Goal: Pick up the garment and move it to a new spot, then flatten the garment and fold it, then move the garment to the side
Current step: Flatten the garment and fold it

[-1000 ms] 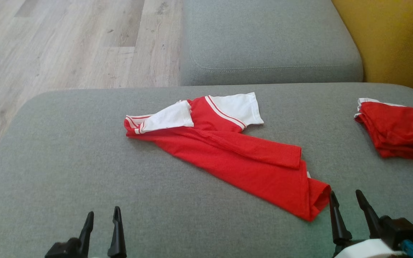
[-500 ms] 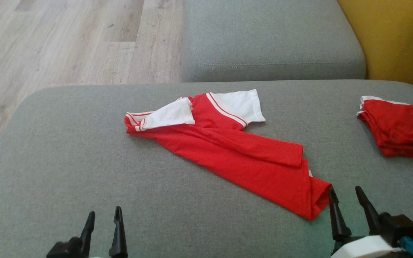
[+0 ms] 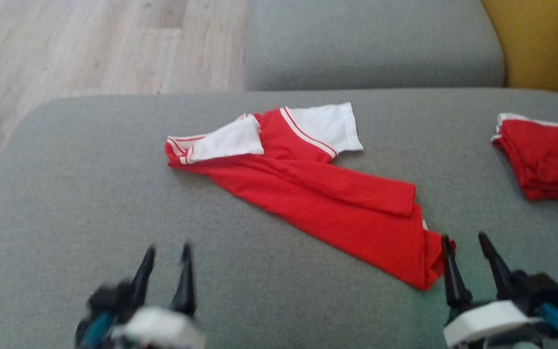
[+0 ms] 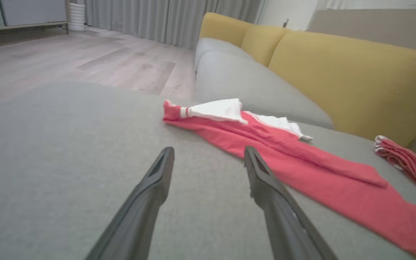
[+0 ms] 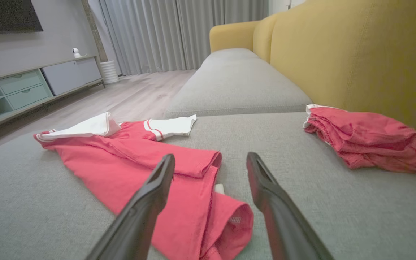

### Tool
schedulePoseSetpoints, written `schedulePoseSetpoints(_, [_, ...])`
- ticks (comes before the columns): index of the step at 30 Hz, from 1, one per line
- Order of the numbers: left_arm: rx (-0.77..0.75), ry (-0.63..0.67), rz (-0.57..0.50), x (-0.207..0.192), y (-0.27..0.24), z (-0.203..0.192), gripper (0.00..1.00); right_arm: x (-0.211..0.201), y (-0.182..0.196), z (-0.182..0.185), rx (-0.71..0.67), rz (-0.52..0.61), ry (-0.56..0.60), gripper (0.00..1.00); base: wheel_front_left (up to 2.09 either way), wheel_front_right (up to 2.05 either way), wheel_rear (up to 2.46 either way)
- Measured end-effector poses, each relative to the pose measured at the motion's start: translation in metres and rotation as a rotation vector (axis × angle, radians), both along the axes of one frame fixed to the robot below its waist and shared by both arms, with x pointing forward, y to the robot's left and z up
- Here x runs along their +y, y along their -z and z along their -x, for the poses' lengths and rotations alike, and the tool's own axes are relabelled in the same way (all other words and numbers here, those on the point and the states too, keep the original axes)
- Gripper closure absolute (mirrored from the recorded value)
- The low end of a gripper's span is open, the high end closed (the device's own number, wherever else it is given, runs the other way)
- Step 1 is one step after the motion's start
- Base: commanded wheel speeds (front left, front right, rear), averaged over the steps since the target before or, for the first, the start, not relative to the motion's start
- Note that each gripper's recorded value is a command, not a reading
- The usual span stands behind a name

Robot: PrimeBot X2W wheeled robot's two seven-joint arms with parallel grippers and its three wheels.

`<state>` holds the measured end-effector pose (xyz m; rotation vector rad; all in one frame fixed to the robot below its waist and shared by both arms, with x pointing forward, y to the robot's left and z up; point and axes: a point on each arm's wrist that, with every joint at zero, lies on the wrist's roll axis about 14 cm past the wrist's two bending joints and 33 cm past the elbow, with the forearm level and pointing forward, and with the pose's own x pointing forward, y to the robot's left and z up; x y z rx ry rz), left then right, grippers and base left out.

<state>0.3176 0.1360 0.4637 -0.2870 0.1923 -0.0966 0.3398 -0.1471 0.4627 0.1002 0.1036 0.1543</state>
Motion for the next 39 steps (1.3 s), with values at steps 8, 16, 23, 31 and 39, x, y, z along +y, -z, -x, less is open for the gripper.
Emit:
schedulePoseSetpoints(8, [-0.002, 0.161, 0.042, -0.065, -0.022, -0.081, 0.0, 0.006, -0.006, -0.029, -0.017, 0.019, -0.017, 0.0, 0.0, 0.0, 0.0])
schedulePoseSetpoints(16, [0.17, 0.19, 0.067, -0.089, 0.018, -0.147, 0.0, -0.014, -0.007, -0.054, -0.023, 0.031, 0.038, 0.0, 0.0, 0.0, 0.0])
schedulePoseSetpoints(23, [0.293, 0.167, 0.052, -0.089, 0.062, -0.172, 0.0, -0.039, 0.013, -0.05, 0.033, 0.047, 0.109, 0.0, 0.0, 0.0, 0.0])
schedulePoseSetpoints(31, [0.277, 0.115, 0.09, -0.081, 0.063, -0.203, 0.0, -0.052, 0.016, -0.055, 0.03, 0.059, 0.144, 0.0, 0.0, 0.0, 0.0])
schedulePoseSetpoints(39, [0.291, 0.075, 0.105, -0.074, 0.067, -0.209, 0.04, -0.054, 0.02, -0.052, 0.038, 0.058, 0.153, 0.0, 0.0, 0.0, 0.0])
